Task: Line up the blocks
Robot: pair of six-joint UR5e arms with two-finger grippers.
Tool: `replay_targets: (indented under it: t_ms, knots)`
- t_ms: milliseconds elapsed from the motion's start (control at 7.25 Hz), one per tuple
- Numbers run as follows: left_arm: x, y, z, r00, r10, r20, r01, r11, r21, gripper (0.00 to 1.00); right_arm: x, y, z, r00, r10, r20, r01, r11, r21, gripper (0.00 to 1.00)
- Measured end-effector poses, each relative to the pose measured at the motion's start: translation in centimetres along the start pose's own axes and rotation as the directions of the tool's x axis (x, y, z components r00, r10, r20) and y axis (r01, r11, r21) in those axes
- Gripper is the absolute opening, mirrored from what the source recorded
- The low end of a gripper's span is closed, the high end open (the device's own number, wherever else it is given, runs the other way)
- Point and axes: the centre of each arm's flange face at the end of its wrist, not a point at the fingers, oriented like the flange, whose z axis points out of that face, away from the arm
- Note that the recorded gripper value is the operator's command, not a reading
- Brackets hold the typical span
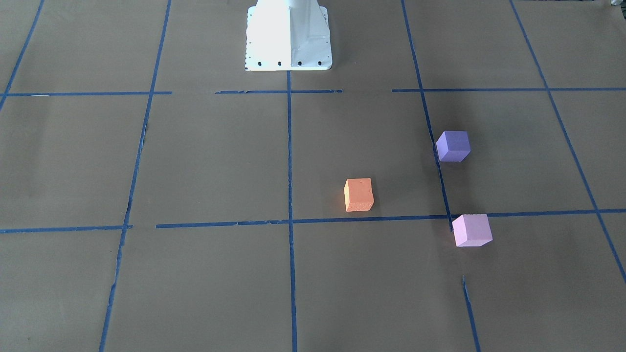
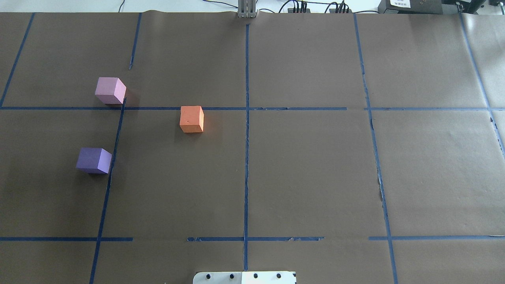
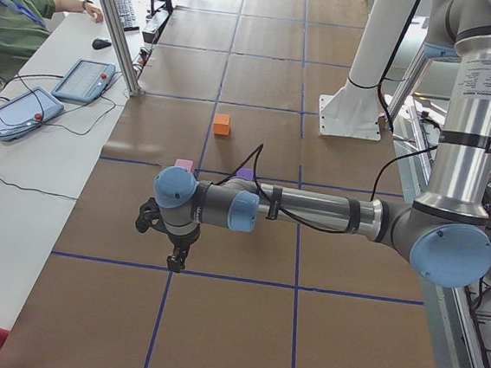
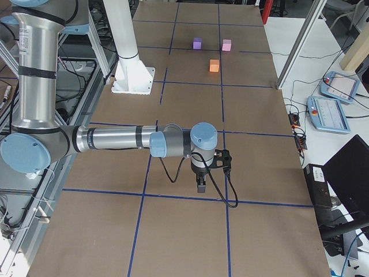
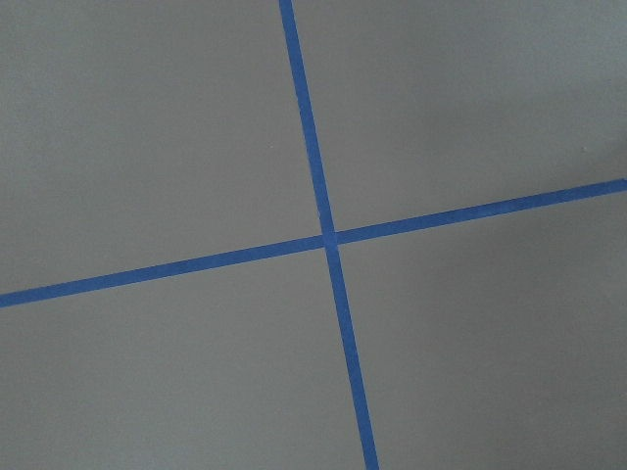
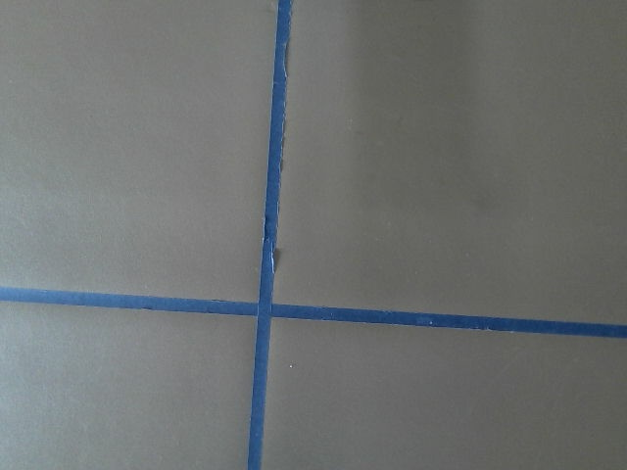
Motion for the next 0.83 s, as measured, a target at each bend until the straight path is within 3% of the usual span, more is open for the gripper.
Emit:
replay_targets:
  t_ms: [552,828]
  knots:
    - [1.1,-1.2,-0.3,1.000,0.024,0.002,-0.024,1.000,0.007,1.00,0.0,0.0,0.0,1.000,0.000,0.000,0.000,1.000,0.000,1.00]
    - [8.2,-6.6,-2.6,0.987,0.160,-0.002,-0.160,0.985,0.060,1.00,0.0,0.0,0.0,1.000,0.000,0.000,0.000,1.000,0.000,1.00]
